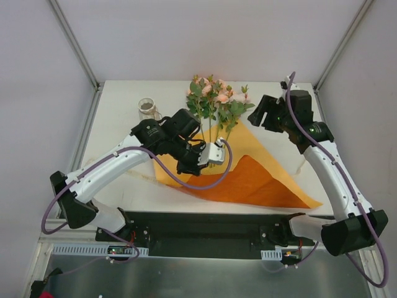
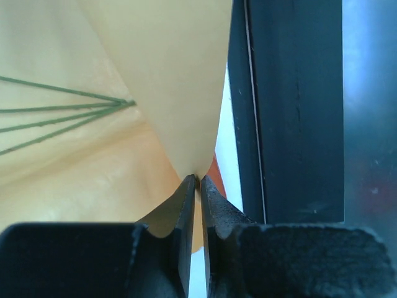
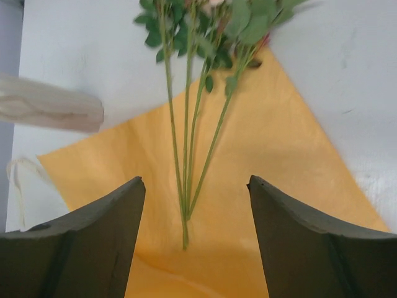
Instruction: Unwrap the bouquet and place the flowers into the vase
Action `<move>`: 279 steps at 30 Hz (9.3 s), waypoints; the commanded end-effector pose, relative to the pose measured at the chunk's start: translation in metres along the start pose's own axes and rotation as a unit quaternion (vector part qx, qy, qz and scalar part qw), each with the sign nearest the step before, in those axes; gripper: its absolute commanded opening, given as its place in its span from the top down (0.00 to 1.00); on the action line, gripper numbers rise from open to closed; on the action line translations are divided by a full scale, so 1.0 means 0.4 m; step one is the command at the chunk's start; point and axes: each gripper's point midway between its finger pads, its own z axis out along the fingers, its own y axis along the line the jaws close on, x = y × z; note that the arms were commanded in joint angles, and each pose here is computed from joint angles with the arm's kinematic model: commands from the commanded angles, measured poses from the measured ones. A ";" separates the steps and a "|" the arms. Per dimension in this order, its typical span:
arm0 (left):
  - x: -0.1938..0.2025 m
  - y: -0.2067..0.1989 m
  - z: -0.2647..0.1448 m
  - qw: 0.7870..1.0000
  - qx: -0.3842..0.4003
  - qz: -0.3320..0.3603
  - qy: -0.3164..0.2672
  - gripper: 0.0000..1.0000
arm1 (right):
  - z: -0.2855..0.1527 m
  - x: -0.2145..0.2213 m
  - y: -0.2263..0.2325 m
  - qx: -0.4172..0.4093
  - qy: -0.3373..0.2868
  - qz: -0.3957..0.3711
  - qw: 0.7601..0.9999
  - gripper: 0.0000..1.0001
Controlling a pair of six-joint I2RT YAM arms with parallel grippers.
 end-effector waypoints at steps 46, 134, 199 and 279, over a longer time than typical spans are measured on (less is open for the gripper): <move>0.145 0.216 -0.338 0.916 -0.370 -0.150 0.025 0.01 | -0.009 0.222 0.179 0.057 0.102 -0.193 0.974 0.45; 0.614 0.302 -0.549 0.729 -0.423 -0.523 -0.127 0.01 | -0.028 -0.212 0.967 -0.453 -0.385 -0.211 0.776 0.99; 0.613 0.254 -0.549 0.744 -0.439 -0.486 -0.137 0.01 | 0.335 0.192 0.392 -0.155 0.144 -0.130 0.969 0.08; 0.616 0.258 -0.502 0.729 -0.396 -0.532 -0.167 0.01 | -0.068 -0.193 0.882 -0.473 -0.395 -0.171 0.769 0.99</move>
